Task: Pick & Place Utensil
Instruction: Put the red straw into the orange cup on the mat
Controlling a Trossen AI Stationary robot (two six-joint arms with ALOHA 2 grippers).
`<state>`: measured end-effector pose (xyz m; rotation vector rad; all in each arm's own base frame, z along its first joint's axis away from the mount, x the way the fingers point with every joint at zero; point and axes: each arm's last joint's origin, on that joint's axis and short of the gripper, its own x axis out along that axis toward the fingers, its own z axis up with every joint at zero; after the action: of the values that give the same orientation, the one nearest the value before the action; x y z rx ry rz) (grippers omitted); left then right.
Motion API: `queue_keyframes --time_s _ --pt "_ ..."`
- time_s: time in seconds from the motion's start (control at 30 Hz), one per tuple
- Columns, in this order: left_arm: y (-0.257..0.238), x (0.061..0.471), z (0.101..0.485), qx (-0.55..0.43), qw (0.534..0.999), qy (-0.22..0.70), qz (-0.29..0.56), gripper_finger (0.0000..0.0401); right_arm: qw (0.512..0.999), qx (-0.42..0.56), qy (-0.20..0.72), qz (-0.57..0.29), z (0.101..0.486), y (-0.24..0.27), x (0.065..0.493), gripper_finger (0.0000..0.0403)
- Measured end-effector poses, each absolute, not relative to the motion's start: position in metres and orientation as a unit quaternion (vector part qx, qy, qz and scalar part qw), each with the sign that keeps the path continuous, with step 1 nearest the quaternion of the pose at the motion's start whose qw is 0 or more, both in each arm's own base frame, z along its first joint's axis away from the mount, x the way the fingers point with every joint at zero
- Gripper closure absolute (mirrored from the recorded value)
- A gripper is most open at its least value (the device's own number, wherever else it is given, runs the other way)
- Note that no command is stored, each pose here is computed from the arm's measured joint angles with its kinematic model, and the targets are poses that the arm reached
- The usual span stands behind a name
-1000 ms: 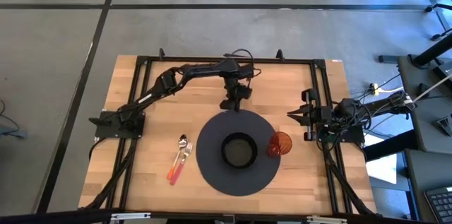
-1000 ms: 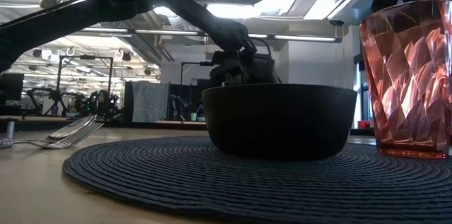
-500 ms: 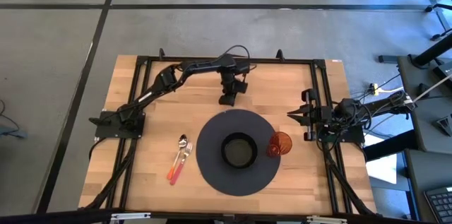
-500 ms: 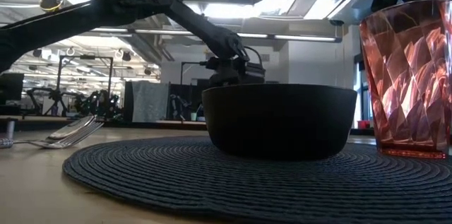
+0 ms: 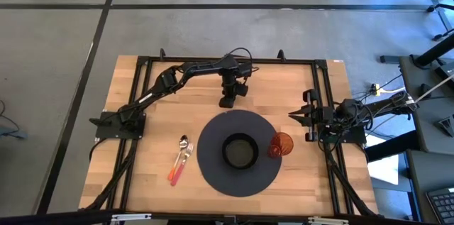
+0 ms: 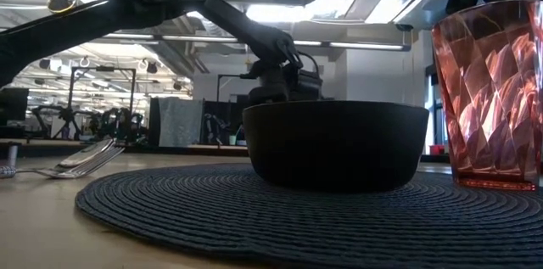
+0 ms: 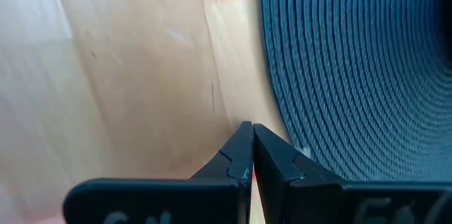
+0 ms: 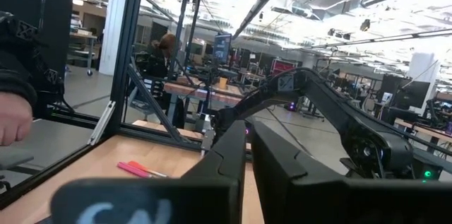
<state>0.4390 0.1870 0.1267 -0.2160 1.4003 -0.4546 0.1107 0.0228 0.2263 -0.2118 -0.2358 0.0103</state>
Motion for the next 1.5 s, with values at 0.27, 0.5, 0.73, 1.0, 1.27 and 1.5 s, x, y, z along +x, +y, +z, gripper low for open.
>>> queue_keyframes --time_s 0.27,0.5,0.73,1.0,1.27,1.5 --pt "0.185 0.436 0.126 -0.093 0.719 0.658 -0.204 0.0393 0.987 -0.105 -0.117 0.005 0.226 0.023 0.111 0.0377" --pt "0.185 0.432 0.126 -0.118 0.705 0.674 -0.186 0.0393 0.988 -0.104 -0.117 0.005 0.226 0.023 0.111 0.0377" --pt "0.189 0.425 0.126 -0.144 0.684 0.692 -0.180 0.0393 0.988 -0.104 -0.117 0.005 0.226 0.023 0.111 0.0377" --pt "0.190 0.424 0.125 -0.117 0.695 0.674 -0.220 0.0393 0.988 -0.104 -0.117 0.006 0.226 0.023 0.111 0.0377" --pt "0.167 0.449 0.147 0.016 0.733 0.616 -0.288 0.0393 0.988 -0.105 -0.117 0.006 0.226 0.023 0.111 0.0377" --pt "0.160 0.457 0.204 0.084 0.773 0.552 -0.300 0.0393 0.988 -0.105 -0.117 0.006 0.226 0.023 0.111 0.0377"
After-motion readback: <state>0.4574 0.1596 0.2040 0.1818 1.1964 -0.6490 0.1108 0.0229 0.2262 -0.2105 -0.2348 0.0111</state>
